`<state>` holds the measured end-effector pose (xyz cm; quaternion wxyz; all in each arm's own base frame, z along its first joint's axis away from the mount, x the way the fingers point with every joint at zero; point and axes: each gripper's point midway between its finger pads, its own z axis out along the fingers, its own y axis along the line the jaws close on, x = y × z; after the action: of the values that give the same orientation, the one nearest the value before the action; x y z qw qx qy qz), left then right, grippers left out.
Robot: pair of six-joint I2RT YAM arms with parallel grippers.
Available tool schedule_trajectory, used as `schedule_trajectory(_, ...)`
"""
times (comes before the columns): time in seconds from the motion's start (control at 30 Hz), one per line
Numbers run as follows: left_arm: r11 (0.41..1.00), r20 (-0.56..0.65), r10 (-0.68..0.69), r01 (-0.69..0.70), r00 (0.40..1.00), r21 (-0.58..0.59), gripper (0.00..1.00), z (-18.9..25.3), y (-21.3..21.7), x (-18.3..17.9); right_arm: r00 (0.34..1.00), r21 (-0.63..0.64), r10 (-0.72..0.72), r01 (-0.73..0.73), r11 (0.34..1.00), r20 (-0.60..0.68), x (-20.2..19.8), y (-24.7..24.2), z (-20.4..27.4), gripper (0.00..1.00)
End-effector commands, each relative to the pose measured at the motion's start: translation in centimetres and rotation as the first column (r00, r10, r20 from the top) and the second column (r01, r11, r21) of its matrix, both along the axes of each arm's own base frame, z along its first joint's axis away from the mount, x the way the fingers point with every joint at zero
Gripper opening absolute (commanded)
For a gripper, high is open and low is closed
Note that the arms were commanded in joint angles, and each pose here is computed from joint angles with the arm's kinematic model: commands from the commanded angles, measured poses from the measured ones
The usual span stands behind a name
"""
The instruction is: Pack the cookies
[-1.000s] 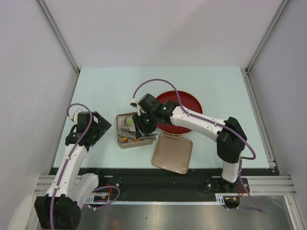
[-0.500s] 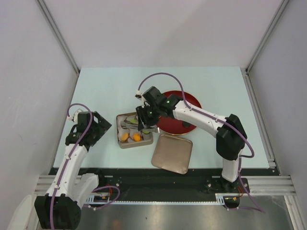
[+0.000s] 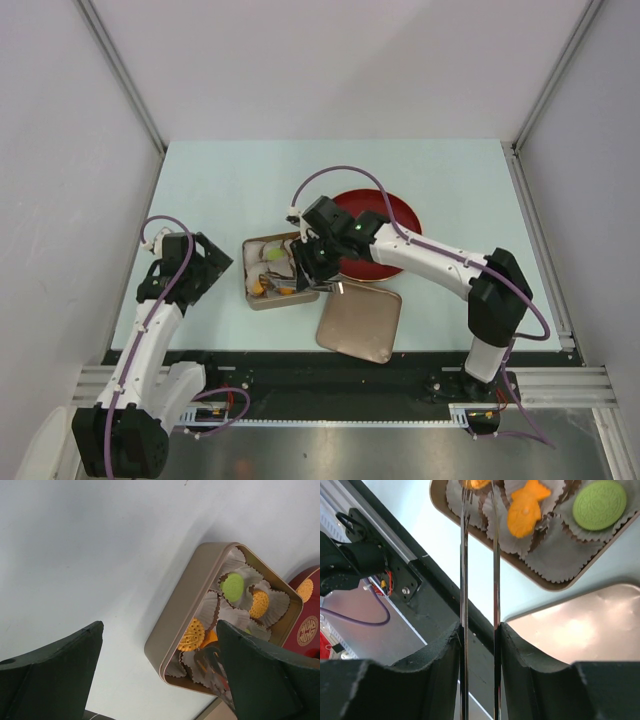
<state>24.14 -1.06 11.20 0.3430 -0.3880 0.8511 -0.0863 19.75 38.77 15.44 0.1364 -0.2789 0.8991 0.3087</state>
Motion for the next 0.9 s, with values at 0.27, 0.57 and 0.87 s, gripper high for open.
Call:
schedule_trajectory(0.27,1.000,0.009,-0.007,0.007,1.000,0.004,1.00,-0.2,0.1,0.2,0.999,0.032,0.032,-0.032,0.999,0.013,-1.1,-0.2,1.1,0.39)
schedule_trajectory(0.57,1.000,0.010,-0.006,0.006,1.000,0.009,1.00,-0.3,0.2,0.2,0.999,0.055,0.050,-0.051,0.997,0.017,-0.7,1.6,1.5,0.39)
schedule_trajectory(0.87,1.000,0.009,-0.009,0.009,1.000,0.011,1.00,-0.2,0.2,0.3,0.999,0.053,0.050,-0.051,0.997,0.015,0.2,2.6,1.0,0.39)
